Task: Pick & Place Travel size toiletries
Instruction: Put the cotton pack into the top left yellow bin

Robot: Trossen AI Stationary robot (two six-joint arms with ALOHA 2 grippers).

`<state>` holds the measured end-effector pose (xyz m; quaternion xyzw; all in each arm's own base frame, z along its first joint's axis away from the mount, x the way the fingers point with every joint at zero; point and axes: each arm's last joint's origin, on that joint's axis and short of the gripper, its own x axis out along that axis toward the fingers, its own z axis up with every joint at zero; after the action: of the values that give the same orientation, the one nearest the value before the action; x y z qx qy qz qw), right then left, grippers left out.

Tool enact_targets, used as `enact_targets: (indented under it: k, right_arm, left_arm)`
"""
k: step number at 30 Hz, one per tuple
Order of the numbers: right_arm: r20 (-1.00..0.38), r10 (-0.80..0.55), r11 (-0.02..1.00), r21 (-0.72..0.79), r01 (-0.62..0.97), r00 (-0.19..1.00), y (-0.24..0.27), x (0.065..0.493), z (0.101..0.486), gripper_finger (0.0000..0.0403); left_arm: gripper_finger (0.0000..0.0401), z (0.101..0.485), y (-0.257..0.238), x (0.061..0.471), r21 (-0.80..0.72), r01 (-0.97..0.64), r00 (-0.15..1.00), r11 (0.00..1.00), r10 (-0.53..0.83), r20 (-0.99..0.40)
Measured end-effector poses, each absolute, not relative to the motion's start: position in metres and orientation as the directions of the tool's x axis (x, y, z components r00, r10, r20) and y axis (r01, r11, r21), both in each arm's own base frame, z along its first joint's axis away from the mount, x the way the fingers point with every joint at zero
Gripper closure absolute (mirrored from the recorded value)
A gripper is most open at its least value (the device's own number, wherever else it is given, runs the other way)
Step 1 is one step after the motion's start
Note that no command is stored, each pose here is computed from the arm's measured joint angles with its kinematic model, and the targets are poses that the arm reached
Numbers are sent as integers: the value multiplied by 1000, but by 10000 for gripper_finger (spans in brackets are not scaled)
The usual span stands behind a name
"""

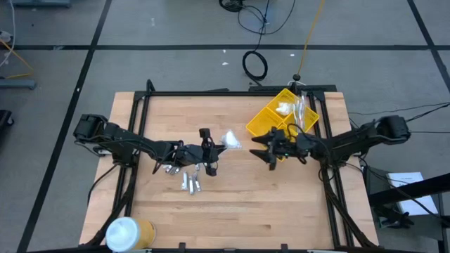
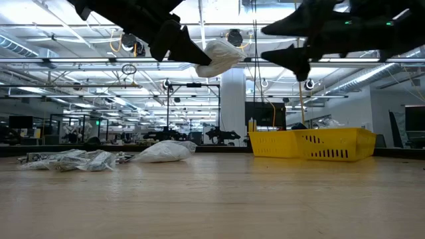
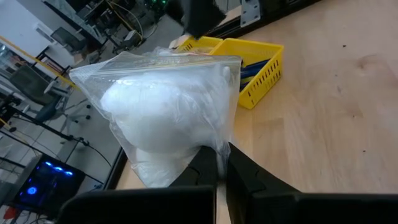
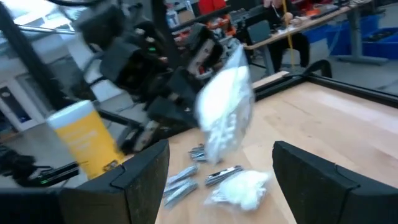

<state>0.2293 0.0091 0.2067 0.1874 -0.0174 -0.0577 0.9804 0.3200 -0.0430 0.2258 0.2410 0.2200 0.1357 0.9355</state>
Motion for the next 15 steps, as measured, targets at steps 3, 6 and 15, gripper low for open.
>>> enact_targets:
  k: [3,6,15]
  right_arm:
    - [-3,-138,920,371,129,990,2,247,209,133]
    - [1,-96,924,373,89,995,-5,264,214,133]
    - [-75,-87,922,370,109,993,-20,300,213,141]
  left_arm:
    - [399,224,-43,321,498,-154,866,853,360,-348]
    - [399,220,-45,322,502,-143,863,853,356,-359]
    - [400,218,-46,323,515,-132,862,847,355,-362]
